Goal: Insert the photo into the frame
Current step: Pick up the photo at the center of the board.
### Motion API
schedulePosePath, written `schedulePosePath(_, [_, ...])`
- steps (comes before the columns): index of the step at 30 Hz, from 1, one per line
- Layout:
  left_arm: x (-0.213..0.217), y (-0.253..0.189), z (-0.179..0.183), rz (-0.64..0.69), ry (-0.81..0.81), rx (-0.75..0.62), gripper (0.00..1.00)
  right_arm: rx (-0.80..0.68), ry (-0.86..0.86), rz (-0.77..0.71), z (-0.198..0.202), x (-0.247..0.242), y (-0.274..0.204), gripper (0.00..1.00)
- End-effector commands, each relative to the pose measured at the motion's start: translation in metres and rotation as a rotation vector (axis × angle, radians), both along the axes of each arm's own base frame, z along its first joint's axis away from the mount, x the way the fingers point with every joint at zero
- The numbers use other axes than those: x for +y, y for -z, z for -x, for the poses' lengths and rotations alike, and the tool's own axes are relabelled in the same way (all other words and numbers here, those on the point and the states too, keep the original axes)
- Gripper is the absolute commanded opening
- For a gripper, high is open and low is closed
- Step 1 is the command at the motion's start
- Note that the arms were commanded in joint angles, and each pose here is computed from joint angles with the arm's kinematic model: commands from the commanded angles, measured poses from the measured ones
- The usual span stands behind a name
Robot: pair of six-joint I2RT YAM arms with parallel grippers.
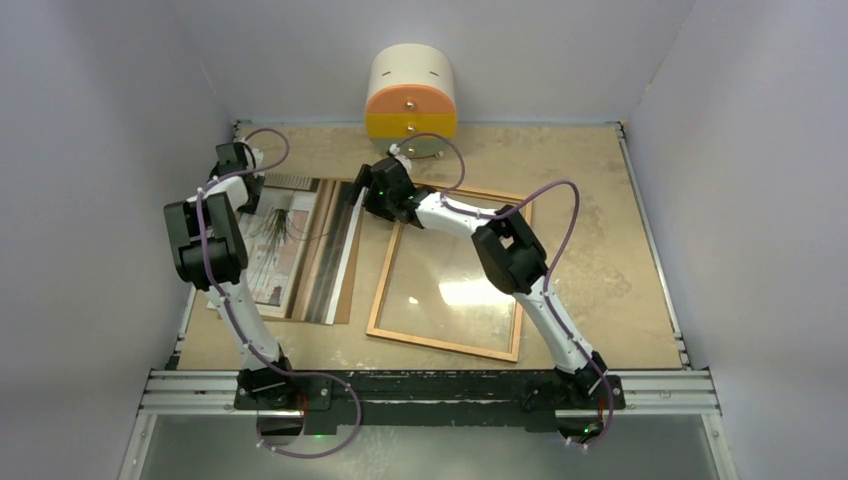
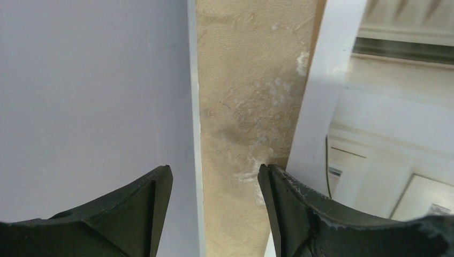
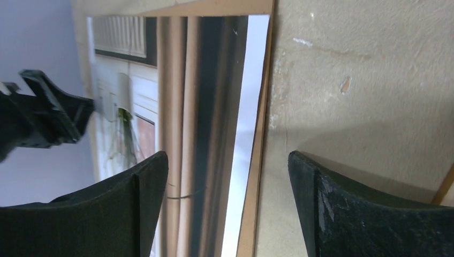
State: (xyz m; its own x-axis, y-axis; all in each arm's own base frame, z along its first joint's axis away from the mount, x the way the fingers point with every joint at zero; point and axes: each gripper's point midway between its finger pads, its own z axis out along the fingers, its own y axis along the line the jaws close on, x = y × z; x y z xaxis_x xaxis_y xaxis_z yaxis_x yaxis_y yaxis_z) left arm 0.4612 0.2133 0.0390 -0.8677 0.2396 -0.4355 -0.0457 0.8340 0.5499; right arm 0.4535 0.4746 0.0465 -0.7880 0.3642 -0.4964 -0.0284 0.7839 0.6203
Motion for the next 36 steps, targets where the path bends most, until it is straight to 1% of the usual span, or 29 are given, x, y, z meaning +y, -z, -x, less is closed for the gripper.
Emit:
schedulePosePath(1, [-0.025,0.024,0.016,0.110,0.084,0.051,0.66,0.158,0.060,-0.090,0.006,-0.019,0.049,0.84])
schedulePosePath(12, [-0.041,0.021,0.015,0.175,0.160,0.035,0.66,0.192,0.062,-0.158,0.009,-0.010,0.049,0.83])
schedulePosePath(19, [-0.045,0.011,0.015,0.169,0.193,0.006,0.66,0.191,0.058,-0.205,0.008,-0.005,0.044,0.82])
schedulePosePath(25, [-0.042,0.026,0.022,0.142,0.205,0.051,0.66,0.117,0.042,-0.199,0.001,0.001,0.027,0.78])
schedulePosePath(29, [-0.043,0.034,0.028,0.136,0.212,0.073,0.66,0.038,0.014,-0.177,0.000,0.007,0.007,0.76])
schedulePosePath(36, [-0.043,0.040,0.032,0.113,0.219,0.100,0.66,-0.107,-0.033,-0.091,-0.003,0.013,-0.023,0.76])
